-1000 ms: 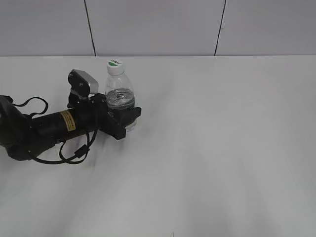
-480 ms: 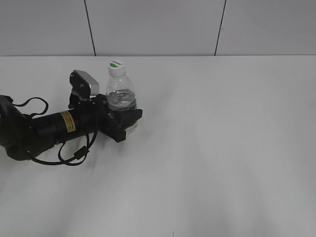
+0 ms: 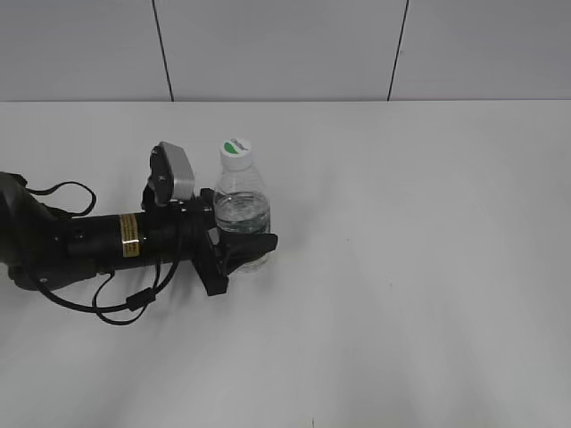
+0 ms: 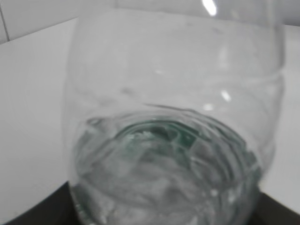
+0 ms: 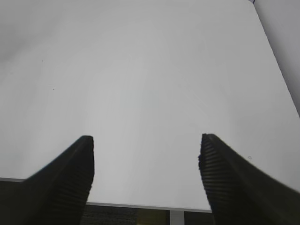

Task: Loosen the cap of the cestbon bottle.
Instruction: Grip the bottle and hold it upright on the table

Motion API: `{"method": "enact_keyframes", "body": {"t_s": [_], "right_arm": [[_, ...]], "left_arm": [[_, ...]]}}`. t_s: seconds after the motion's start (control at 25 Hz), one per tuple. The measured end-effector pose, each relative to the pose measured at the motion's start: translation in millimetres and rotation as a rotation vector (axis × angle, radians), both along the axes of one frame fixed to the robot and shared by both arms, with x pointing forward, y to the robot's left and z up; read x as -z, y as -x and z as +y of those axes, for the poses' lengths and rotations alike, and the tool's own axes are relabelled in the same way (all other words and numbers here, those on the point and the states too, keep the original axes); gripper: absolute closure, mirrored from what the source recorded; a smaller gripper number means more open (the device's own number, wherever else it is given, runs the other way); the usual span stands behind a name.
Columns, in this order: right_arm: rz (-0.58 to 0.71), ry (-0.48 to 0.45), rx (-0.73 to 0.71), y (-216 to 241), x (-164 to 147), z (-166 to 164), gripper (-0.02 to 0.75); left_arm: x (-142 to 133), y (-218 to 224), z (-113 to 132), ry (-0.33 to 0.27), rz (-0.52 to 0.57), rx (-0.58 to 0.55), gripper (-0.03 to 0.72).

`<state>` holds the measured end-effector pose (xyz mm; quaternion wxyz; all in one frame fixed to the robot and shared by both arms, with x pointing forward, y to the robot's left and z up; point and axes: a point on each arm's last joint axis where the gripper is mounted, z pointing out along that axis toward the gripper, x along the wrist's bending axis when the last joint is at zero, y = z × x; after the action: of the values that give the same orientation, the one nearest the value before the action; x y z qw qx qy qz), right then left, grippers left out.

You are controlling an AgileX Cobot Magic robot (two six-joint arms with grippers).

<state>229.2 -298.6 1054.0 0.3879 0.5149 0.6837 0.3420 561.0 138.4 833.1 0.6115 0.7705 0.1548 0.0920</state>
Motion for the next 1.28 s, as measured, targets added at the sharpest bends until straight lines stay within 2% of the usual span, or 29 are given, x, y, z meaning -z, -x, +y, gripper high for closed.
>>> {"method": "enact_keyframes", "body": {"t_s": [0.28, 0.44, 0.92, 1.12, 1.28], "right_arm": [[0.000, -0.004, -0.002, 0, 0, 0, 0.204], [0.000, -0.004, -0.002, 0, 0, 0, 0.204], [0.005, 0.026, -0.013, -7, -6, 0, 0.204], [-0.036, 0.021, -0.023, -37, -34, 3, 0.204], [0.026, 0.033, -0.033, -77, -52, 7, 0.204]], "left_arm": [[0, 19, -34, 0.000, 0.007, 0.101, 0.279], [-1, 24, -49, 0.019, 0.014, 0.087, 0.279], [-3, 21, -52, 0.027, 0.012, 0.058, 0.279], [5, 23, -52, 0.031, 0.026, 0.065, 0.279], [5, 23, -52, 0.034, 0.021, 0.067, 0.279]]}}
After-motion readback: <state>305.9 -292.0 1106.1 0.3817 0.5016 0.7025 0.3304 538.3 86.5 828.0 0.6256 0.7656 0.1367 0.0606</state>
